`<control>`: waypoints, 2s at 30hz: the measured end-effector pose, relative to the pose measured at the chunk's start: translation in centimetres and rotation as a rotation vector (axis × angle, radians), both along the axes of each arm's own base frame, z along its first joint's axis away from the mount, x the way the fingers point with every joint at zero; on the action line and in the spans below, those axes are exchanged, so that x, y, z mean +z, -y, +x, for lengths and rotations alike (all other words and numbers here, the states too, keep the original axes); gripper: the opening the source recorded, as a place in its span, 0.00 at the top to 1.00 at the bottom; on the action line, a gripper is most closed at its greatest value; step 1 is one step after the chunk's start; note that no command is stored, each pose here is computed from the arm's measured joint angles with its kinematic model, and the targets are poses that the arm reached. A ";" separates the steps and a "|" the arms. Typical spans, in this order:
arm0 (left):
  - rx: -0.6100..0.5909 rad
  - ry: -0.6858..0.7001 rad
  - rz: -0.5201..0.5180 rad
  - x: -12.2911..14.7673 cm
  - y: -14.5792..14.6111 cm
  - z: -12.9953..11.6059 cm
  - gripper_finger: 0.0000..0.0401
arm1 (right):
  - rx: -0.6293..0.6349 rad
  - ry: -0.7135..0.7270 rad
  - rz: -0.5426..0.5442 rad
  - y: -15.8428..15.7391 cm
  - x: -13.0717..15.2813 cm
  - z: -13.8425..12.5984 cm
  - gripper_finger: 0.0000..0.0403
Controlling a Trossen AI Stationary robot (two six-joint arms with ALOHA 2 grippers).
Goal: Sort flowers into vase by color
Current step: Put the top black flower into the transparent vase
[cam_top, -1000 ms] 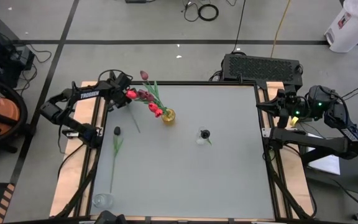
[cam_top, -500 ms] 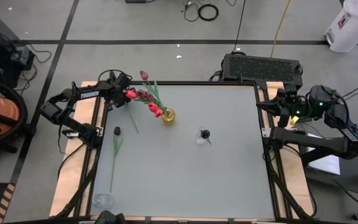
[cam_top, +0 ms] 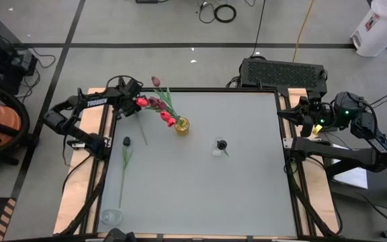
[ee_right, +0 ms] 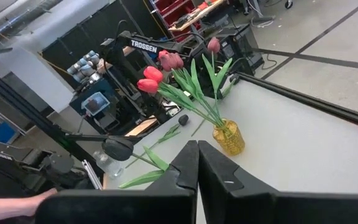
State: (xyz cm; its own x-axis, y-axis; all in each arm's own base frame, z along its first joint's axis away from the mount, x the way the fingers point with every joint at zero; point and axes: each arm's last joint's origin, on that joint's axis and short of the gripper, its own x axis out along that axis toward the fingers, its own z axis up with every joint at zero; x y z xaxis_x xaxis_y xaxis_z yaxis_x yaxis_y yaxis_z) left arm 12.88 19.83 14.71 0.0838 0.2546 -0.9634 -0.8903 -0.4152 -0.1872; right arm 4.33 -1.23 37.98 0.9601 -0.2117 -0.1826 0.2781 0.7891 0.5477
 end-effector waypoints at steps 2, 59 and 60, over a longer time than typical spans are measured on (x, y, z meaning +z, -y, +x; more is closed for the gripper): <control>-0.006 -0.002 -0.002 0.0 0.0 0.0 0.75 | -0.001 0.001 0.003 0.0 0.0 0.0 1.00; -0.122 -0.043 -0.074 -0.9 0.2 -0.1 0.98 | -0.004 0.059 0.004 0.0 0.5 0.1 1.00; -0.130 -0.042 -0.078 -0.8 0.3 -0.1 0.98 | -0.004 0.058 0.002 0.0 0.5 0.1 1.00</control>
